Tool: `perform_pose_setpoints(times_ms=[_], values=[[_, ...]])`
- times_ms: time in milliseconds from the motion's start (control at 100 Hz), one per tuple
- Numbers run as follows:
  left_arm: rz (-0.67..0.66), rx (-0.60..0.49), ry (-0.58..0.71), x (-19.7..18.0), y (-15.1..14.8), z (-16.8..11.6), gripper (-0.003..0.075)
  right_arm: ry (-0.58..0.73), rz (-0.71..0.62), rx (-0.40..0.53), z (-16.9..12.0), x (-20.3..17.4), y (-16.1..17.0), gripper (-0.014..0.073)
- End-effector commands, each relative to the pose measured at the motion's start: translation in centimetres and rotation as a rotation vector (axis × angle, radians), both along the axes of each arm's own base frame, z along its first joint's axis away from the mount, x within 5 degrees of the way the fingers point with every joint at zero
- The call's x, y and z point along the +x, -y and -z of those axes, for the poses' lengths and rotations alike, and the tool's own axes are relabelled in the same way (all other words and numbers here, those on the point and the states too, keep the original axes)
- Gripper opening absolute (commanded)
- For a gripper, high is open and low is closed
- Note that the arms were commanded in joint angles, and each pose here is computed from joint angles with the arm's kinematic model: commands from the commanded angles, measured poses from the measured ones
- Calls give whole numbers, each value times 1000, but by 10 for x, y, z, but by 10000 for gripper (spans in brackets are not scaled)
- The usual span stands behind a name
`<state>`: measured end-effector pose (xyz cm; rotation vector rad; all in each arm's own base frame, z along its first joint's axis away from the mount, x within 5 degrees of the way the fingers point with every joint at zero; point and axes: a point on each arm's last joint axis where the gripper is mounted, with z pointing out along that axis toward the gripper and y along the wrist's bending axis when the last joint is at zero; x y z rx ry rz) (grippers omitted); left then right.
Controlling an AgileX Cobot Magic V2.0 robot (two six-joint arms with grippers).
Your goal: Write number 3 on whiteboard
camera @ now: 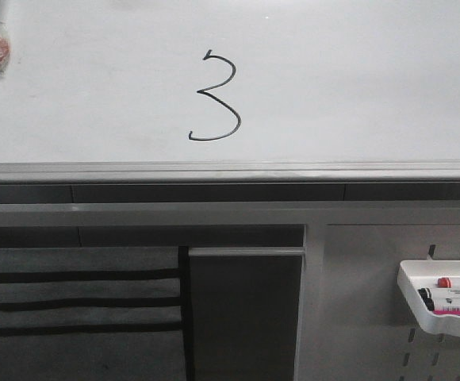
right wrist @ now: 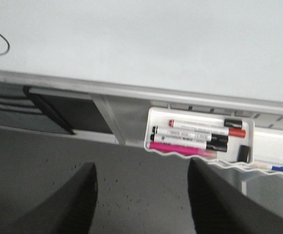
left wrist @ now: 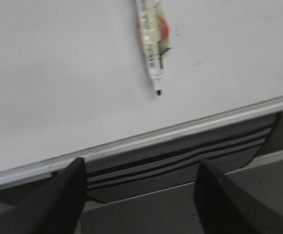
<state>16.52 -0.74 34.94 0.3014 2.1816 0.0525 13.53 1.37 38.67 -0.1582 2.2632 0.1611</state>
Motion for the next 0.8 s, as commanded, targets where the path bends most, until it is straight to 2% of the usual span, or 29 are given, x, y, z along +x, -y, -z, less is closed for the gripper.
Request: perform_pose_setpoints(times_ms=[0,60,160,320,400,450,610,670,790], values=[[-59,-23,207,-26,-4,-26,441,173,43,8,-11,-7,3,365],[-49,-54,331,-42,-2,-29,441,234,58,11,-6,-13,3,365],[-20,-104,475,-61,2,-16,441,318,81,15,6,-21,5,365],[27,-184,588,-75,7,12,441,429,112,22,23,-31,7,363],[24,-215,626,-77,7,18,424,477,124,22,29,-35,8,307],[21,-215,633,-77,7,21,372,494,123,13,32,-38,8,232],[14,-226,656,-76,6,22,65,514,113,-14,35,-41,8,-63],[10,-239,677,-76,6,20,-22,519,111,-20,35,-41,8,-69],[9,-242,675,-76,6,20,-20,504,109,-20,36,-39,8,-69]])
